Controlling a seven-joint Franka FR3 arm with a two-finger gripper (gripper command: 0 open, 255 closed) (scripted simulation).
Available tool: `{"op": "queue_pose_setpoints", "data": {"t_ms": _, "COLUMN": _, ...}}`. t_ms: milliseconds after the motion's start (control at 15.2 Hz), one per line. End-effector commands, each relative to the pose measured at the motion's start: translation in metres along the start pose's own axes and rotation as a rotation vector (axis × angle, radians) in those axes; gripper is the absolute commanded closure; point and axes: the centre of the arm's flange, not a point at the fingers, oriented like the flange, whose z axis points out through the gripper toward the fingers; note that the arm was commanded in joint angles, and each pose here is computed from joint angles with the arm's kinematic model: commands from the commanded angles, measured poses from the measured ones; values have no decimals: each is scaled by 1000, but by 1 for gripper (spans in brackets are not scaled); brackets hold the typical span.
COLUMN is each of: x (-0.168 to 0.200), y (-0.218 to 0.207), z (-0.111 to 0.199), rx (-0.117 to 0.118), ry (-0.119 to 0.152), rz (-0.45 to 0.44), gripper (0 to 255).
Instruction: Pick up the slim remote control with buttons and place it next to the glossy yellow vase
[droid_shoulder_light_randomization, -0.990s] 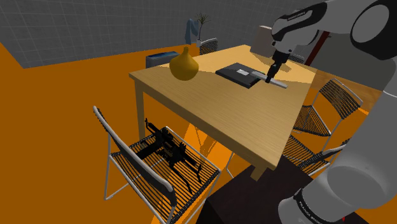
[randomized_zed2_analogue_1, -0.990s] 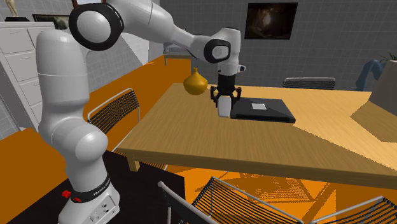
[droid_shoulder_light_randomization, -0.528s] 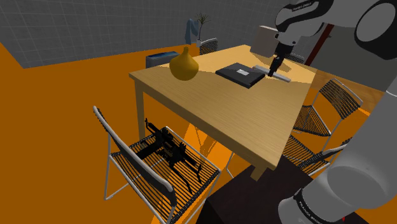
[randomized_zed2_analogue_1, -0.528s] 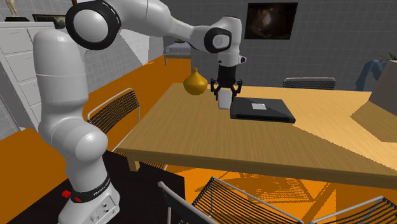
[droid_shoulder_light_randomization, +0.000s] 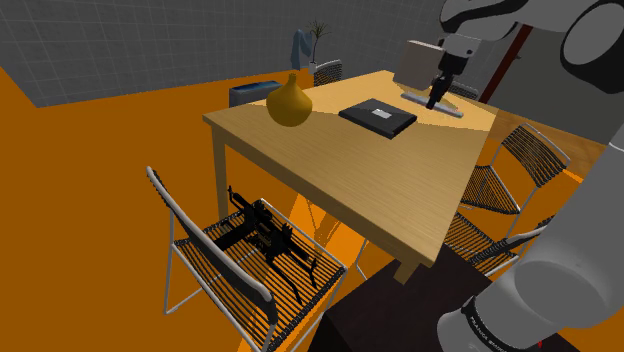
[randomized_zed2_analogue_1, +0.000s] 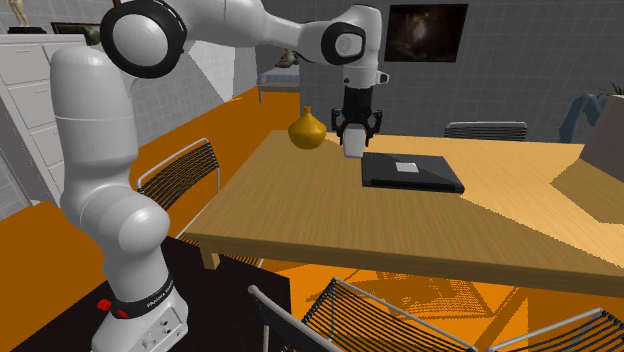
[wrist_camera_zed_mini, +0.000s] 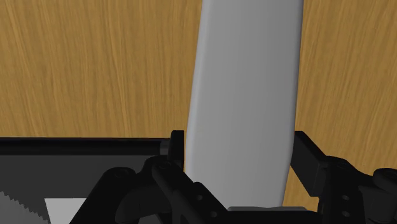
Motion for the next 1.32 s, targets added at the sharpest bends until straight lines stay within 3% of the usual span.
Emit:
{"op": "queue_pose_setpoints", "data": {"t_ms": 0, "x": -1, "y": 0, "z": -11, "rx": 0, "ry": 0, "rz": 0, "gripper": 255}}
{"op": "queue_pose_setpoints", "data": {"t_ms": 726, "x": 0, "y": 0, "z": -66, "rx": 0, "ry": 0, "rz": 0, "gripper": 255}}
{"op": "queue_pose_setpoints", "data": {"t_ms": 1254, "x": 72, "y": -78, "z": -66, "rx": 0, "ry": 0, "rz": 0, "gripper": 255}}
